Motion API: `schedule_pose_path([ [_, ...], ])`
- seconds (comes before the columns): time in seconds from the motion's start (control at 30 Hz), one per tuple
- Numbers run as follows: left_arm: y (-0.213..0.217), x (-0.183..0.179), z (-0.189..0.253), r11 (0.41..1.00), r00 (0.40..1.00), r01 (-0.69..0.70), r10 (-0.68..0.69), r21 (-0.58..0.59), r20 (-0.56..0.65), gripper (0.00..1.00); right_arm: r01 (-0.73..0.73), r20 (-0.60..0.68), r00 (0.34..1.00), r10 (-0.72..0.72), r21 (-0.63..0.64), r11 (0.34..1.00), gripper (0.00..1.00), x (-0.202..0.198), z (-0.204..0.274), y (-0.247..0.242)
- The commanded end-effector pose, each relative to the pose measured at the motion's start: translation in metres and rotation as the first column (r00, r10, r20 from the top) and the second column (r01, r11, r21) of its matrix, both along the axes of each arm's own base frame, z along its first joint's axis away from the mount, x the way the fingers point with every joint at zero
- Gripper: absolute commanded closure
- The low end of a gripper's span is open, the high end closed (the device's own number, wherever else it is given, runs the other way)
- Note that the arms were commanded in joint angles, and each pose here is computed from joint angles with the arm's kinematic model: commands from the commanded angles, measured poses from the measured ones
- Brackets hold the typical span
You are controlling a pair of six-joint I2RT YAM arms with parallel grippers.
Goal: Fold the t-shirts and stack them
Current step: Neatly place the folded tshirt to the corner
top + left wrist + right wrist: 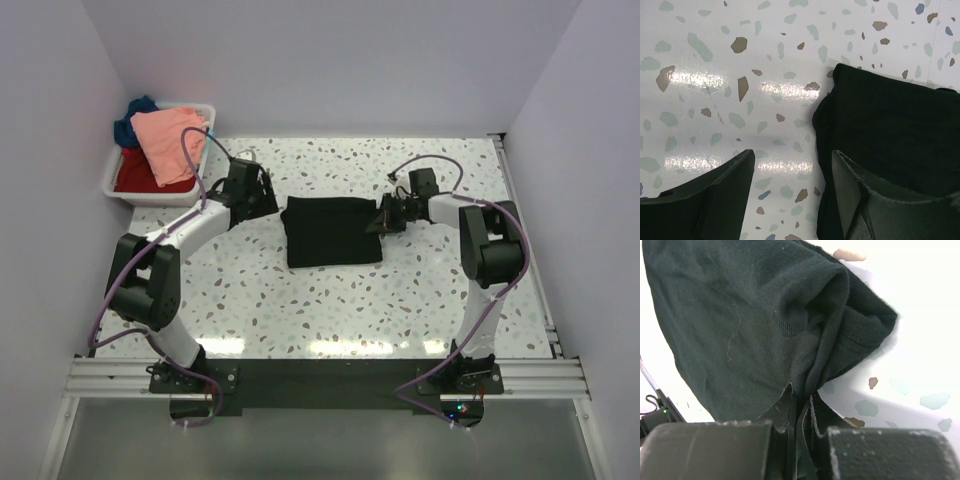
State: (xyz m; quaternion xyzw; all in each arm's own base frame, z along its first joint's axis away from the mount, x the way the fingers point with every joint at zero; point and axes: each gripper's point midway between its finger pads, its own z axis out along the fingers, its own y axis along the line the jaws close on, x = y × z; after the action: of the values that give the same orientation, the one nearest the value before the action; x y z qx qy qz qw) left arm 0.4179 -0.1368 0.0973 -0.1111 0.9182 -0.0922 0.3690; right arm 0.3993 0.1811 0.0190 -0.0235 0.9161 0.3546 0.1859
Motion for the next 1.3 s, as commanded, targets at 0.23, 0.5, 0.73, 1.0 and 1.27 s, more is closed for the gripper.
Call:
schedule_pose_path([
  [0.23, 0.01, 0.005, 0.019, 1.0, 0.998, 0.008, -0.008, 0.003, 0.07, 0.32, 0.134, 0.132, 0.986, -0.102, -0.257, 0.957, 1.0, 0.042, 0.042, -0.034],
  [0.5, 0.012, 0.007, 0.023, 1.0, 0.997, 0.007, -0.007, 0.002, 0.078, 0.32, 0.336, 0.299, 0.93, -0.213, -0.457, 0.824, 1.0, 0.099, 0.079, -0.081],
  [0.73, 0.011, 0.009, 0.023, 1.0, 0.997, 0.014, -0.014, 0.01, 0.073, 0.32, 0.502, 0.4, 0.862, -0.311, -0.589, 0.633, 1.0, 0.14, 0.086, -0.135],
  [1.0, 0.01, 0.018, 0.027, 0.999, 0.997, 0.022, -0.024, 0.032, 0.078, 0.32, 0.646, 0.489, 0.763, -0.424, -0.604, 0.467, 1.0, 0.184, 0.104, -0.207],
  [1.27, 0.006, 0.029, 0.018, 0.998, 0.998, 0.036, -0.039, 0.045, 0.054, 0.32, 0.727, 0.589, 0.674, -0.446, -0.635, 0.259, 1.0, 0.196, 0.124, -0.269],
])
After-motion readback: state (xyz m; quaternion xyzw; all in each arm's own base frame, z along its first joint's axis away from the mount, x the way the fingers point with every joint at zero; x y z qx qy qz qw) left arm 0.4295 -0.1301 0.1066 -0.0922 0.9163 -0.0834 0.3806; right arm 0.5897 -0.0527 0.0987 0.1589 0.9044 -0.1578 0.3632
